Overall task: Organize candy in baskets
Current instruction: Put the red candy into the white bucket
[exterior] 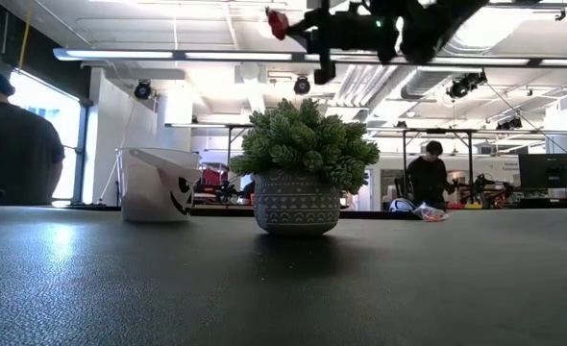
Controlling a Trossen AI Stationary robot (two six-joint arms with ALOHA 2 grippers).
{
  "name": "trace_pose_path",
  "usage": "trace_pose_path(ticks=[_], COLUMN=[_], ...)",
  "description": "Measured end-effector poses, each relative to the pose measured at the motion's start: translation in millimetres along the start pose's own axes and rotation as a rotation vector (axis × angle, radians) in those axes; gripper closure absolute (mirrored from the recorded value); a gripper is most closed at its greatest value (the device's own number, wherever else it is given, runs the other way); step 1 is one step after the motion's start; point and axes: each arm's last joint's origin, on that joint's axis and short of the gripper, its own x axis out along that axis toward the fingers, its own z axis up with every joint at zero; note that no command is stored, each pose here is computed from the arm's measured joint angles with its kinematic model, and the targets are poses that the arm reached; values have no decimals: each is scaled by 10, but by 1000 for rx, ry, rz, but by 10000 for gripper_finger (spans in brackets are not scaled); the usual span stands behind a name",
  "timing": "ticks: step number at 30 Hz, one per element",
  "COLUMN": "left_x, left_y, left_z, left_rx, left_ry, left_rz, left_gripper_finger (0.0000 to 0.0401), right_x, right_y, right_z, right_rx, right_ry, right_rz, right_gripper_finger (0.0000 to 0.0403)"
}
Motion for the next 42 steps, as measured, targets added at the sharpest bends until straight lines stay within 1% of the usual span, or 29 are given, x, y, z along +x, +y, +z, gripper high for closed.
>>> trace_pose_path(ticks=[3, 6, 10, 13, 17, 20, 25, 29, 36, 42], left_x=[118, 256, 386, 448, 464, 468, 514, 614, 751, 717], left_y=[-33, -90, -173, -216, -261, -267, -291, -318, -355, -345], left_z=[-84, -167, -214, -262, -273, -269, -258, -327, -411, -365], left_rx=[-83, -148, -155, -151, -155, -160, -149, -122, -112, -100], left_ry=[-34, -56, -68, -43, -40, -44, -70, -33, -1, -34], left_rz=[-9, -43, -60, -31, -22, -23, -30, -28, -23, -23], left_gripper_finger=[300, 300, 300, 300, 300, 300, 300, 300, 300, 300], right_x=[144, 257, 348, 373, 399, 413, 419, 409, 394, 390], right_y=[123, 261, 508, 698, 844, 894, 917, 937, 973, 972], right_z=[68, 123, 203, 305, 424, 466, 482, 453, 408, 400], right_rx=[-70, -191, -351, -455, -532, -564, -570, -569, -566, -585], right_ry=[78, 197, 297, 324, 351, 359, 361, 371, 385, 393], right_rz=[-33, -107, -142, -139, -143, -141, -135, -129, -116, -115], right_gripper_finger=[403, 403, 403, 403, 403, 403, 403, 403, 403, 403])
